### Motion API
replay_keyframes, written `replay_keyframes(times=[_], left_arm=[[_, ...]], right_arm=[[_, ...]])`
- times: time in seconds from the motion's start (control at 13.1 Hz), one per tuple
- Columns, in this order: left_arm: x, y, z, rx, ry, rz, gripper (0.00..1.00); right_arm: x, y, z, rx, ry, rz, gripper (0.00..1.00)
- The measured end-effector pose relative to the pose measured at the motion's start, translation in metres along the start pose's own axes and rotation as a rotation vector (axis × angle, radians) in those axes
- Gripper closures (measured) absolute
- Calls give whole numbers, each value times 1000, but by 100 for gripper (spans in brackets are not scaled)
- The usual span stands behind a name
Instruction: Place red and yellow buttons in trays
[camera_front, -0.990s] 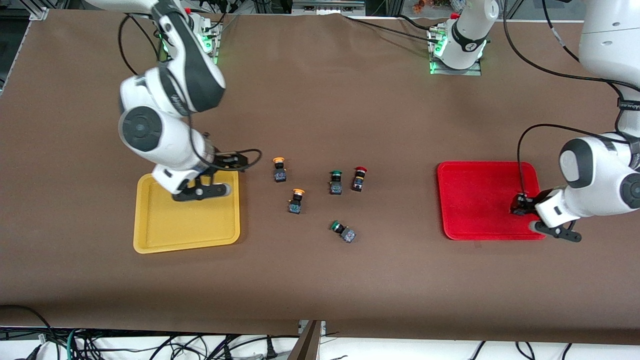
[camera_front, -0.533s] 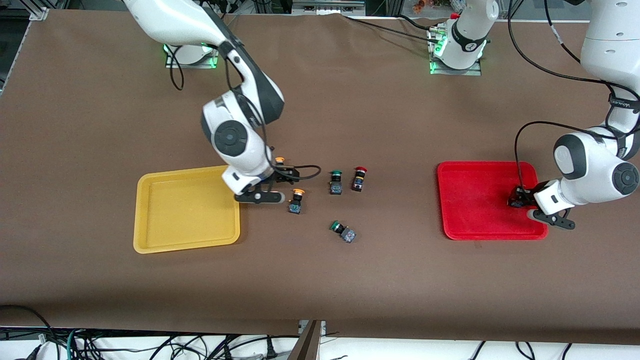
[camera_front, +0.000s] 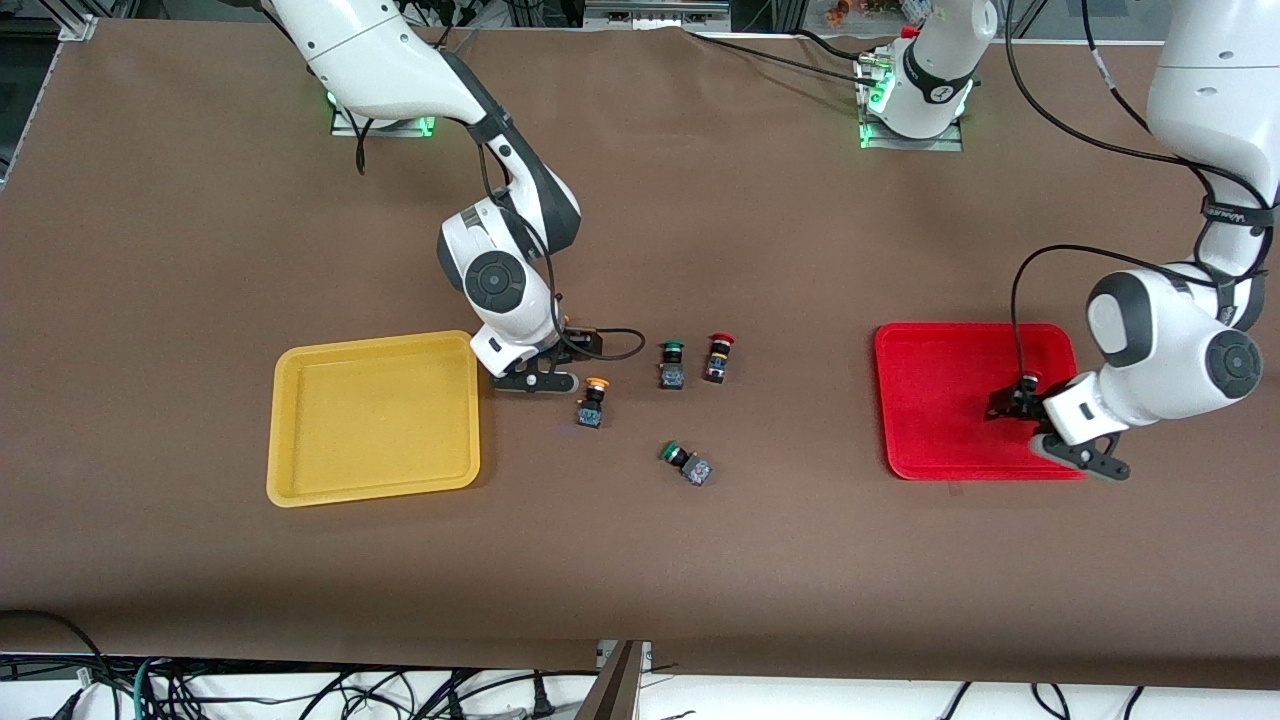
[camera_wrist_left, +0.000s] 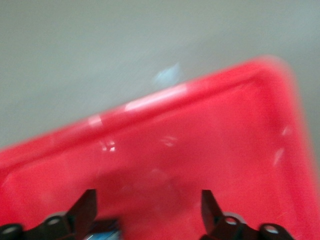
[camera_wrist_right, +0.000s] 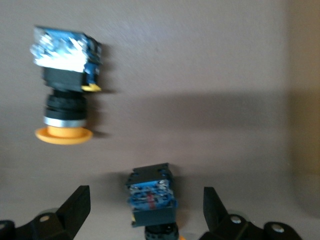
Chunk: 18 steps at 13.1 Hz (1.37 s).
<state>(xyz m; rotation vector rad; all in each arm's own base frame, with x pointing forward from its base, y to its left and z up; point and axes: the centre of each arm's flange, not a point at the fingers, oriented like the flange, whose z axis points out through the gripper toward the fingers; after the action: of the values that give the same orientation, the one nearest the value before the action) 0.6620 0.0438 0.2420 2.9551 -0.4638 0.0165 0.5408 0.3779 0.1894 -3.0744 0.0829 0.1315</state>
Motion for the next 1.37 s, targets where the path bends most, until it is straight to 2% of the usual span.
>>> replay_keyframes(times=[0.3,0.46,0.53,0.69,0.76,0.84,1.07,1.22,1.37], left_arm=[[51,129,21,-19,-9,6,0],[64,176,40,-28,-22,-5,0],[68,197,47,-31,-29,-18,0],[71,245,57,-33,-43,-69,0],[71,271,61,-32,-49,-90,0],[69,297,65,-31,-56,-102,0],[63,347,75,-27,-72,-123,0],[61,361,79,-25,-77,-139,0],[57,372,89,-21,-92,-156,0]], right_arm=[[-7,5,7,-11,-14,3,4],[-8,6,6,-12,-14,5,21],[-9,6,5,-11,-14,5,22],[-9,6,5,-11,-13,6,38],[-9,6,5,-11,-13,6,40],[-9,6,4,-10,-12,6,46],[-6,6,-3,-5,-1,6,52],[0,12,-16,-2,12,0,54],[12,32,-29,-24,3,-29,54]])
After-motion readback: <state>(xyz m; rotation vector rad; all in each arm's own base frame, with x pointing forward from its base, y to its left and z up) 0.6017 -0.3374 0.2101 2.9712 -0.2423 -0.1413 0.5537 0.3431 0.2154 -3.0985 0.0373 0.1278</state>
